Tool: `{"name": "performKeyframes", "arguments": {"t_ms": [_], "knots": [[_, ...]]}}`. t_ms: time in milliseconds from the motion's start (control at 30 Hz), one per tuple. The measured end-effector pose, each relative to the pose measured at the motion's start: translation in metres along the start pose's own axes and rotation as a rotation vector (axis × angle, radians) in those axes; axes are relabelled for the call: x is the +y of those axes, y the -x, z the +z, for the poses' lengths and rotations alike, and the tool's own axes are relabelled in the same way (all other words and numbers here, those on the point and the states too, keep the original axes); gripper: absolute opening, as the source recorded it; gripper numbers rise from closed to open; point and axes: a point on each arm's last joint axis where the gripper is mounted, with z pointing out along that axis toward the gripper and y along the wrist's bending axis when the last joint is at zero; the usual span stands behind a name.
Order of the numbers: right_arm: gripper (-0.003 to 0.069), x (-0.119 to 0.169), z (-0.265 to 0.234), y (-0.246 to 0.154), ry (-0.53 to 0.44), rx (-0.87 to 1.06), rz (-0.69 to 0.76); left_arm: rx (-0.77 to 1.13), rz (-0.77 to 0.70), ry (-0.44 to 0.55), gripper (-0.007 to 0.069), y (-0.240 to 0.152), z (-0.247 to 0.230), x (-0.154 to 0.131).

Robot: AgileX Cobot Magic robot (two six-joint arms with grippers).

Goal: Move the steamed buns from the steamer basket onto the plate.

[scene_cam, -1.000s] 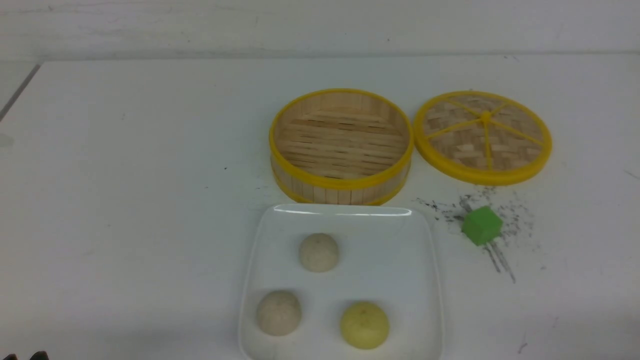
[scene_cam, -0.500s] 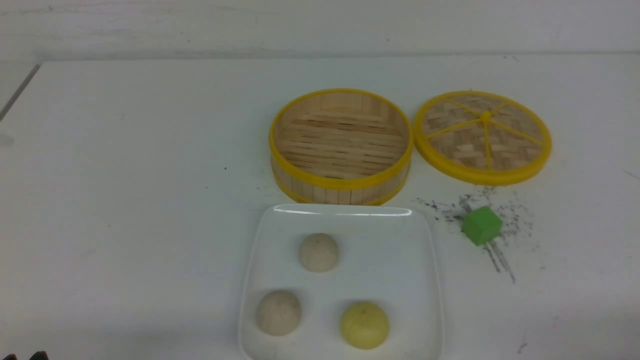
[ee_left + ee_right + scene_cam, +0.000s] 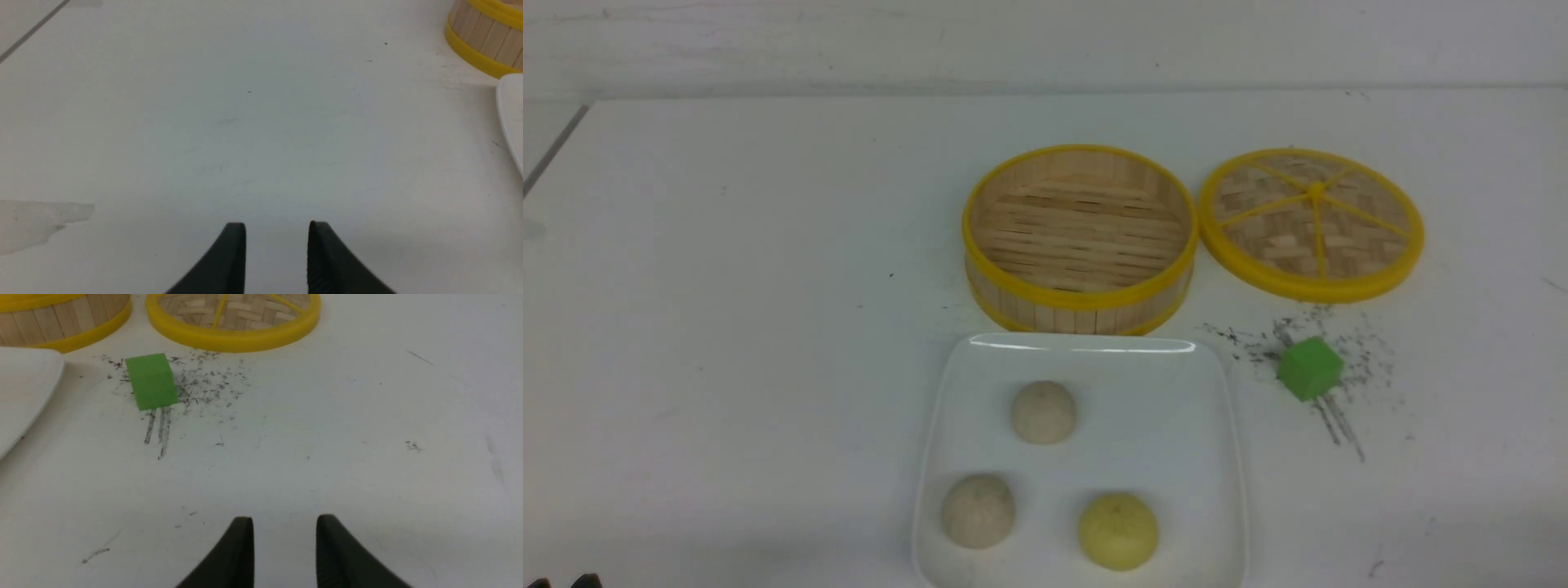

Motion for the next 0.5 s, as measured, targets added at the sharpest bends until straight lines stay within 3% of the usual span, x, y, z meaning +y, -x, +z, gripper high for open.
{"name": "performKeyframes", "arguments": {"t_ms": [500], "knots": [[0.0242,0.0002,0.0,0.0,0.004,0.0,-0.001,0.0,0.0,0.0,0.0246,0.0,0.0,0.0]]}}
